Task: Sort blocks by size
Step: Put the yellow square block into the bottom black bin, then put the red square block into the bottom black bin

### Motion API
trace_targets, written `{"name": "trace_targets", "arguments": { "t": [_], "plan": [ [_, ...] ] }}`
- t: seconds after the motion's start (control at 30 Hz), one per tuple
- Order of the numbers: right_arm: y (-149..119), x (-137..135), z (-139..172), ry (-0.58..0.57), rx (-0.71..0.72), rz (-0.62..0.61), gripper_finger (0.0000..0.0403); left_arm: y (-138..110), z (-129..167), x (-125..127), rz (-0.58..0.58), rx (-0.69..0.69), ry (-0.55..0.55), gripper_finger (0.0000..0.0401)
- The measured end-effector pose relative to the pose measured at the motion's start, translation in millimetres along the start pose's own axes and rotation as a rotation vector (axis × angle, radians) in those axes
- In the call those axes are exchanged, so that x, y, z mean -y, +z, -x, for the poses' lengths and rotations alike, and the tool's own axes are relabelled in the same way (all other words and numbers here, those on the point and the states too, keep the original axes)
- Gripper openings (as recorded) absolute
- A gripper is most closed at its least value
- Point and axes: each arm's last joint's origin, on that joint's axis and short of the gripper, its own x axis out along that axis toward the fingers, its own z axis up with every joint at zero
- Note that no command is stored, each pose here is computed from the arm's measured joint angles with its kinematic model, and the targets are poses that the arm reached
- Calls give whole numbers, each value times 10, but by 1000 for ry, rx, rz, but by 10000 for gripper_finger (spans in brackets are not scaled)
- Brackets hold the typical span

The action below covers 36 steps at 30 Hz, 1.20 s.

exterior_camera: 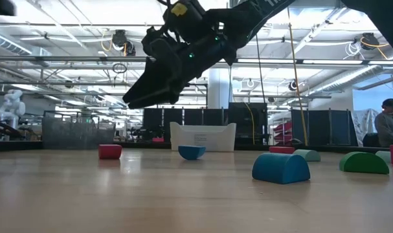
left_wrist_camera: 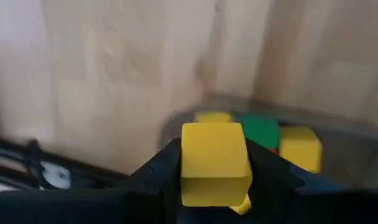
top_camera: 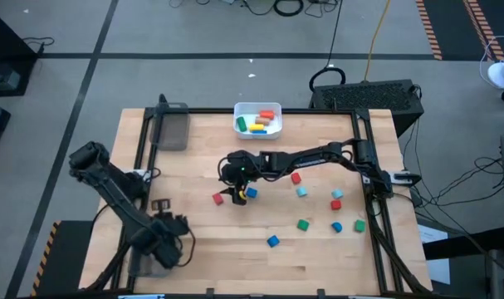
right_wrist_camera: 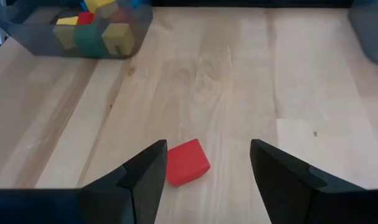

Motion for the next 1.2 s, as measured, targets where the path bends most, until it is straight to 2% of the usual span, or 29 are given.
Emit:
{"name": "trace_targets", "arguments": {
  "t": [0.27,0.53,0.9,1.1,1.2],
  "plan": [
    [3,-2,0,2,3,-8,217,-220,5,142,35,-8,-22,144],
    [-13,-3,0,4,-15,-11,217,-302,-199,211,3,46,-23,148],
    [-174,-110,-4,17,-183,-21,217,-338,-321,184,23,33,7,226],
    [-267,-258,-11,-107,-286,21,217,-320,-323,153,81,23,25,243],
    [-301,-327,-10,-114,-324,37,217,-309,-324,148,90,26,26,243]
  ]
}}
